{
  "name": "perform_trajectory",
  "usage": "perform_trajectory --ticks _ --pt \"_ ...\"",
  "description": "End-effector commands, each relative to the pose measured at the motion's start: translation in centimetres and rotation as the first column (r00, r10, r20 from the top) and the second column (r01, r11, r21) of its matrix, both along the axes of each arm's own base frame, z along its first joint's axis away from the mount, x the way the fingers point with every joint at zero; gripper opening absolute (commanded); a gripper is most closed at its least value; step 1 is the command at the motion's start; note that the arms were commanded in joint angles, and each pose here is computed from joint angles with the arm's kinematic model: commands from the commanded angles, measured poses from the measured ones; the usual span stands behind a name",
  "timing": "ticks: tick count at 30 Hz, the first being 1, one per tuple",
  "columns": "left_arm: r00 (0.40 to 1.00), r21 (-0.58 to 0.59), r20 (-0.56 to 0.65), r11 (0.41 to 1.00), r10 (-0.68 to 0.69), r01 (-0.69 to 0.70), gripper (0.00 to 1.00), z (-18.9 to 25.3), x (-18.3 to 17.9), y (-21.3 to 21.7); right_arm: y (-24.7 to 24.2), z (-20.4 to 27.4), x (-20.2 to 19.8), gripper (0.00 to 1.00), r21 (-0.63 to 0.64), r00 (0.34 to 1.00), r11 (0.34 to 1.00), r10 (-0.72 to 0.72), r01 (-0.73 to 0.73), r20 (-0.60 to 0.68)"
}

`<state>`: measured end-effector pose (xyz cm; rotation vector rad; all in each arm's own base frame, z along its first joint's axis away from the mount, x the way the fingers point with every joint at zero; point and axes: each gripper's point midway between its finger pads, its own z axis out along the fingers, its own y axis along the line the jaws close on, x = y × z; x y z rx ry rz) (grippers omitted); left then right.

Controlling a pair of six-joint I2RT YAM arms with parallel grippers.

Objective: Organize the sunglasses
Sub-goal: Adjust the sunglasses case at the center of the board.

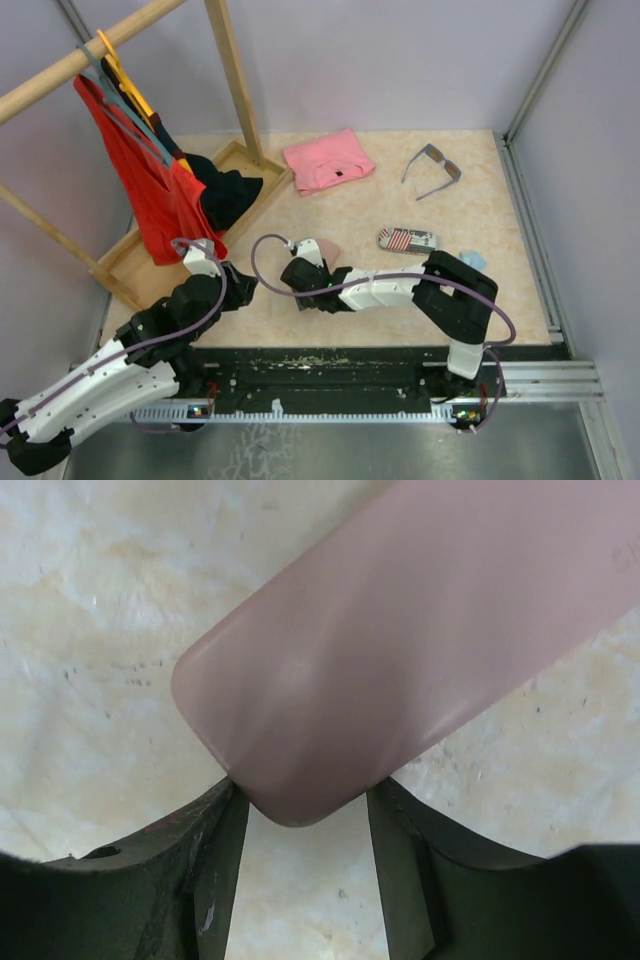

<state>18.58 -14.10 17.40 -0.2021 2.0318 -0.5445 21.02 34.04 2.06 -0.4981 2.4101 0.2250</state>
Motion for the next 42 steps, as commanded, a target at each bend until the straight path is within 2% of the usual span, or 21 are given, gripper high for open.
perform_trajectory --ticks 1,11,19,23,28,32,36,39,42 --pt "1.0 0.004 0.007 1.0 0.024 -0.024 0.53 0.3 0.0 0.7 1.0 -0.1 3.3 0.5 0.016 1.0 1.0 -0.004 0.003 0.023" --pt "1.0 0.008 0.01 1.0 0.016 -0.016 0.53 0.3 -0.1 0.7 3.7 -0.4 12.7 0.51 -0.017 0.997 0.999 0.038 -0.037 0.067" --pt "1.0 0.012 0.011 1.0 0.016 -0.016 0.53 0.6 -0.2 0.9 2.2 -1.3 19.3 0.55 -0.051 0.995 0.999 0.005 0.0 0.096" --pt "1.0 0.018 0.016 1.0 0.016 -0.016 0.54 0.6 -0.1 0.9 2.6 0.9 20.0 0.56 -0.014 0.99 0.998 0.069 -0.068 0.121" --pt "0.999 0.025 0.042 0.999 0.025 -0.026 0.55 0.6 0.4 0.9 3.1 6.8 17.7 0.58 0.125 0.976 0.981 0.128 -0.151 0.178" --pt "0.998 0.033 0.057 0.999 -0.003 0.001 0.57 0.7 0.7 0.1 0.1 11.4 16.0 0.58 0.193 0.976 0.975 0.072 -0.113 0.208" --pt "0.998 0.065 0.038 0.996 -0.057 0.055 0.58 0.0 1.0 -1.4 -6.3 14.7 16.8 0.58 0.236 0.97 0.971 -0.096 0.041 0.226" --pt "0.994 0.086 0.02 0.991 -0.103 0.101 0.59 -0.6 1.2 -2.6 -11.9 15.9 17.3 0.58 0.215 0.939 0.959 -0.236 0.184 0.25" --pt "0.989 0.09 0.01 0.985 -0.149 0.147 0.6 -1.1 1.3 -3.8 -16.8 15.9 17.2 0.58 0.179 0.919 0.944 -0.316 0.279 0.237"
